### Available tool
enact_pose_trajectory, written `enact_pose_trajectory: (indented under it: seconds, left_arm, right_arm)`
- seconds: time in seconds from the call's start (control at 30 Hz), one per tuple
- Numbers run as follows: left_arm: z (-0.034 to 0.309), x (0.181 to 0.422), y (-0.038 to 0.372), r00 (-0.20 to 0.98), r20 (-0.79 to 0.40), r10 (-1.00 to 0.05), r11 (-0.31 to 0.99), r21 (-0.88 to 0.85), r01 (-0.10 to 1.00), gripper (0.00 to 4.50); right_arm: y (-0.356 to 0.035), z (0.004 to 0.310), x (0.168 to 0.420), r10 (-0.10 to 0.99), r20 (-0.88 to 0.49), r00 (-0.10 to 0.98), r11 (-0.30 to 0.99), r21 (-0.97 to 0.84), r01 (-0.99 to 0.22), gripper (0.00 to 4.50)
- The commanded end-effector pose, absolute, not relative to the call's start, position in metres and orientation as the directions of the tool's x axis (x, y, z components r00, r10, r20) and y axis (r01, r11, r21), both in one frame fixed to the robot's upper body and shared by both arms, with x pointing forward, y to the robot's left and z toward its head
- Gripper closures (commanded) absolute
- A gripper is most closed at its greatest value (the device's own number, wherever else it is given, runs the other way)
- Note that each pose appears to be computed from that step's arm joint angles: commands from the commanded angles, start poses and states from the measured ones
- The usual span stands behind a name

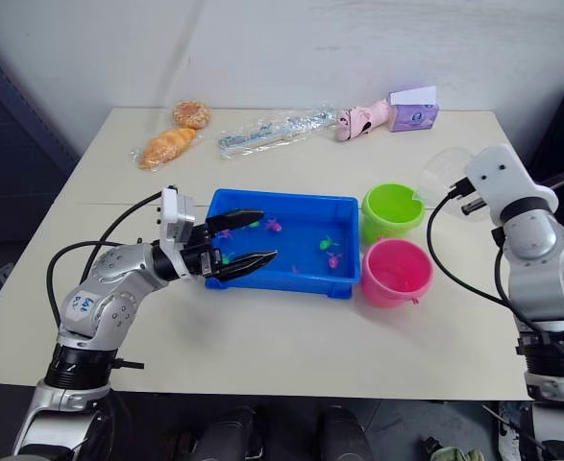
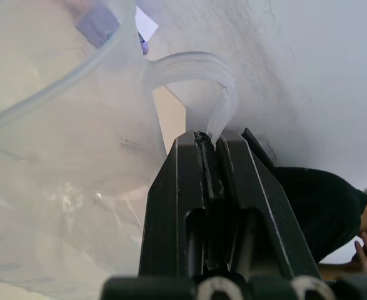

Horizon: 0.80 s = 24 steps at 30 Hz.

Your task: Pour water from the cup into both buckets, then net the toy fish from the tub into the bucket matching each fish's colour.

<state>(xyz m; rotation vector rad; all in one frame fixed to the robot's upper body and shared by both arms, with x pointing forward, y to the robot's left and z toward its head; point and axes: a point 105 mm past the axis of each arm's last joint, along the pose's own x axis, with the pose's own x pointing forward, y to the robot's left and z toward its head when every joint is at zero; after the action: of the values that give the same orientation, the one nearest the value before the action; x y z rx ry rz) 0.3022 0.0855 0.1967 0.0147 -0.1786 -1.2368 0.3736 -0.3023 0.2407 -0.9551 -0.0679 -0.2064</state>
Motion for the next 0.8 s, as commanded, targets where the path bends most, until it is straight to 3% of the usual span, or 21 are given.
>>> enact_pose_trajectory:
  seconds: [0.03,0.43,0.8]
  left_arm:
    - [0.204,0.300,0.090,0.344,0.154,-0.926,0.365,0.139,0.921,0.00]
    - [0.193,0.297,0.092,0.351,0.107,-0.930,0.364,0.158,0.918,0.00]
    - [0.193,0.296,0.090,0.351,0.119,-0.929,0.367,0.162,0.916,0.00]
  right_arm:
    - [-0.297,0.262,0.376,-0.131,0.248,0.960,0.478,-0.832,0.280,4.44]
    - [-0.277,0.268,0.385,-0.056,0.358,0.932,0.204,-0.910,0.362,4.44]
    - [-0.261,0.272,0.389,0.044,0.411,0.911,0.070,-0.911,0.407,4.44]
